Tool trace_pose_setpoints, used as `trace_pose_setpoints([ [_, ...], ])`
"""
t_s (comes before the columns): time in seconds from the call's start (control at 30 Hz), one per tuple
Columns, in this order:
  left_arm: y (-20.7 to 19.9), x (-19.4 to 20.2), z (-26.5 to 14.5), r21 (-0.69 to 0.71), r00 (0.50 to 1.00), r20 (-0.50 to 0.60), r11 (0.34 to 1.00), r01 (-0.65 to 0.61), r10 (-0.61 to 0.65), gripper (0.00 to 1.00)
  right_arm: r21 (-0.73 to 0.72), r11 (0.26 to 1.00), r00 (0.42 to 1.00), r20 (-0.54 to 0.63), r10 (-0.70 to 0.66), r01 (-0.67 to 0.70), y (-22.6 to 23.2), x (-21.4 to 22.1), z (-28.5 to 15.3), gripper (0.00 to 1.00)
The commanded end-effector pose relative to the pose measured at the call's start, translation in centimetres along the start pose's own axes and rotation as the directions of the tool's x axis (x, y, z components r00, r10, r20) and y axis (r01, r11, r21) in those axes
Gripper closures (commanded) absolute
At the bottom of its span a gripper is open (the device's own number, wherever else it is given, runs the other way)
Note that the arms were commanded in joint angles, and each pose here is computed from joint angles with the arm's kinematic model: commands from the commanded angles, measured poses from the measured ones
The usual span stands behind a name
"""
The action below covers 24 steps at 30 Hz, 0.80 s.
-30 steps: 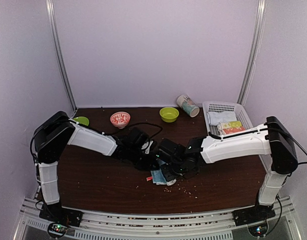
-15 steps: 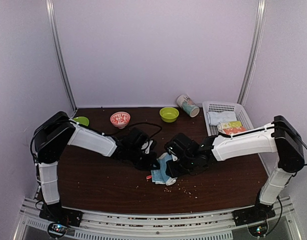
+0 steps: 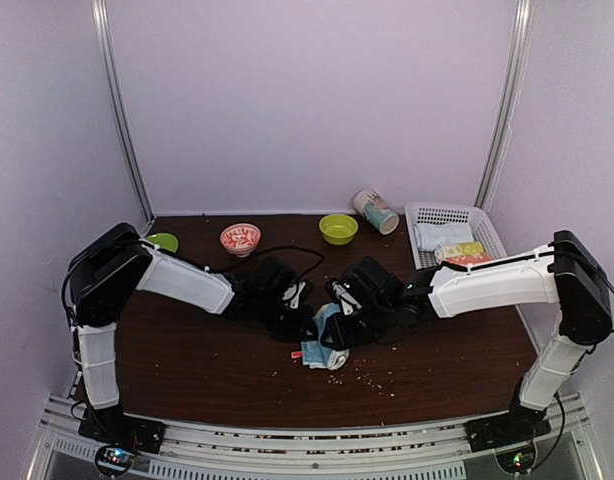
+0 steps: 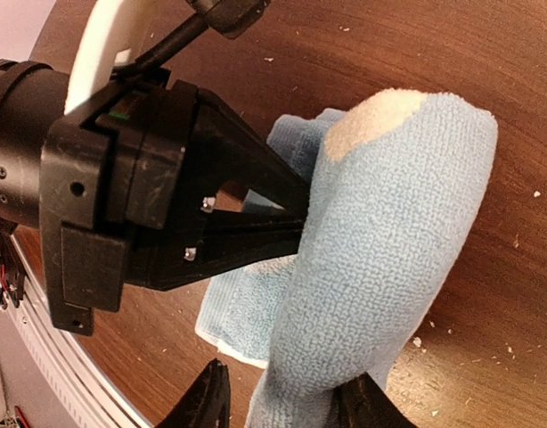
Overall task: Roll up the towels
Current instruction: Roll the towel at the center of the board.
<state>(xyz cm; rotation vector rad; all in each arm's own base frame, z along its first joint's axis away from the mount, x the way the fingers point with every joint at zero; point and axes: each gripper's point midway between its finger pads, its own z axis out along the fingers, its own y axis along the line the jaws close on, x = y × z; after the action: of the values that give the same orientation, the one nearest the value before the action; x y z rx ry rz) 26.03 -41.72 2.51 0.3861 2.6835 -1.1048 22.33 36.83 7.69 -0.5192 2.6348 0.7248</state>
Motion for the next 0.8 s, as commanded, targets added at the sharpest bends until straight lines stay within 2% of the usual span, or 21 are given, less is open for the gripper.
trace_pose_setpoints([
  [0.0,0.8,1.0,0.1,-0.016,1.0,-0.021,1.0,-0.001,0.001,1.0,-0.046,0.999,1.0,0.008,0.013,-0.013,0.8,-0.7,0.3,0.57],
  [0.07,0.7,1.2,-0.3,-0.015,1.0,-0.022,1.0,-0.006,0.006,1.0,-0.037,0.999,1.0,0.001,0.021,-0.021,0.6,-0.6,0.8,0.58],
  [0.13,0.5,1.2,-0.9,-0.022,1.0,-0.021,1.0,-0.018,0.017,0.92,-0.032,0.999,1.0,-0.006,0.025,-0.025,0.4,-0.5,1.2,0.58],
  [0.37,0.2,1.6,-2.5,-0.049,0.998,-0.046,0.997,-0.053,0.051,0.77,0.007,1.0,1.0,-0.018,0.02,-0.02,0.2,-0.9,1.8,0.6],
  [0.77,-0.4,2.2,-6.5,-0.098,0.993,-0.045,0.989,-0.113,0.109,0.71,0.067,0.998,0.999,-0.033,0.02,-0.018,-0.7,-1.0,2.3,0.65],
])
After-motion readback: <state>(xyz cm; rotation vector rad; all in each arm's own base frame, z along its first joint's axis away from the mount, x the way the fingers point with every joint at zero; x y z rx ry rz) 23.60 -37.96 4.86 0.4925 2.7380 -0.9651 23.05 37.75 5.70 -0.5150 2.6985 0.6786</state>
